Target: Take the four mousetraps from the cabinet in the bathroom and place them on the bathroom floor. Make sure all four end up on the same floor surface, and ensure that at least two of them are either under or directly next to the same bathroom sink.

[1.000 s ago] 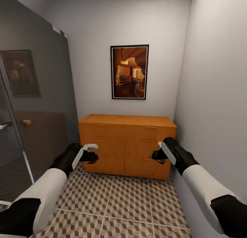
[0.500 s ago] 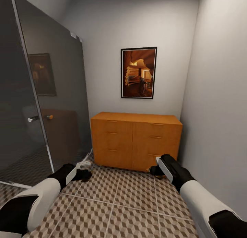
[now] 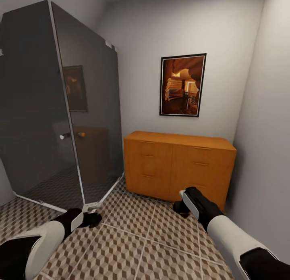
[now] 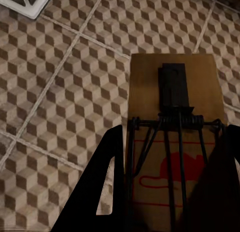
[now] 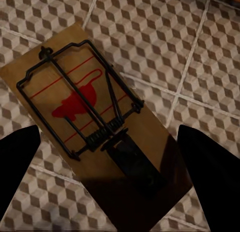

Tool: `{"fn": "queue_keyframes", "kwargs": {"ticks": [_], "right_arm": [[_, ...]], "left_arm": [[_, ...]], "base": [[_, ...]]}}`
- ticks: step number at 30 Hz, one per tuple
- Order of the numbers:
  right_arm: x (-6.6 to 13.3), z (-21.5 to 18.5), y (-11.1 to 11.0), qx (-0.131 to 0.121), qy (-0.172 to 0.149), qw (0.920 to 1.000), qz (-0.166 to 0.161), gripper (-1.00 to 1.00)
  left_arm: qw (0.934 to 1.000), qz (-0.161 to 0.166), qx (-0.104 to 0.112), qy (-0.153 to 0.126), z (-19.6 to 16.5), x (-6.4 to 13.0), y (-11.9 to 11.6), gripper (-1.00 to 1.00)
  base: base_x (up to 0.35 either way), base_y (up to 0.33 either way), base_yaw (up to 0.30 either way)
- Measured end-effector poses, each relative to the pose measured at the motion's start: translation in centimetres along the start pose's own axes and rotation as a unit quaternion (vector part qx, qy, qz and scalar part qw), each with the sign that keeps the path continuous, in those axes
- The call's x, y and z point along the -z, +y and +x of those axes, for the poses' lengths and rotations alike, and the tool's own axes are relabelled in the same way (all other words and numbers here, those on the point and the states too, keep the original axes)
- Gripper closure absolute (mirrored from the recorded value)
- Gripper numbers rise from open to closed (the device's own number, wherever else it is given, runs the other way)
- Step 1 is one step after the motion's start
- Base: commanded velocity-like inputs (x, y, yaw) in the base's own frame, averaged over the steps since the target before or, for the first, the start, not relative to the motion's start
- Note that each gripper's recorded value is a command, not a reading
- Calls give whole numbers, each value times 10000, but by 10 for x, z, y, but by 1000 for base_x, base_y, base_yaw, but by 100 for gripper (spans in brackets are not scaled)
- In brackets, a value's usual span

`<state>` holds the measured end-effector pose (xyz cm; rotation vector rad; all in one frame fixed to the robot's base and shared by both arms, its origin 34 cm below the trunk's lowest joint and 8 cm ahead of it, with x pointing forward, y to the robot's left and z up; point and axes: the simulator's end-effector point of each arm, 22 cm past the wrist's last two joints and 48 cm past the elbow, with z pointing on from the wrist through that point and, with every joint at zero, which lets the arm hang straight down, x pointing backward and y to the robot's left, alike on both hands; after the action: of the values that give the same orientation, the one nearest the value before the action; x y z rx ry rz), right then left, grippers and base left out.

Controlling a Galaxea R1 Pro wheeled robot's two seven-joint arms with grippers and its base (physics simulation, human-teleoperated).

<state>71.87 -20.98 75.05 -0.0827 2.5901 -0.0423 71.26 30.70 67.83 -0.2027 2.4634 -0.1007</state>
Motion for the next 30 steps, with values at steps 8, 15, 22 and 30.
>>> {"fn": "queue_keyframes", "kwargs": {"ticks": [8, 15, 22, 30], "right_arm": [[-19, 23, -10, -109, 140, 9998, 113, 100], [-37, 46, -17, -215, 211, 9993, 212, 100], [-47, 73, -5, 149, 456, 9982, 360, 100], [-47, 73, -4, 189, 439, 9982, 364, 100]], "left_arm": [[9993, -138, 308, 141, 44, -9, 25, 100], [9962, -354, 791, -22, 97, -16, 62, 100], [9903, -604, 1235, 222, 177, -14, 102, 100], [9872, -677, 1447, -18, 179, -13, 112, 100]], "base": [[0, 0, 276], [0, 0, 276], [0, 0, 276], [0, 0, 100]]}}
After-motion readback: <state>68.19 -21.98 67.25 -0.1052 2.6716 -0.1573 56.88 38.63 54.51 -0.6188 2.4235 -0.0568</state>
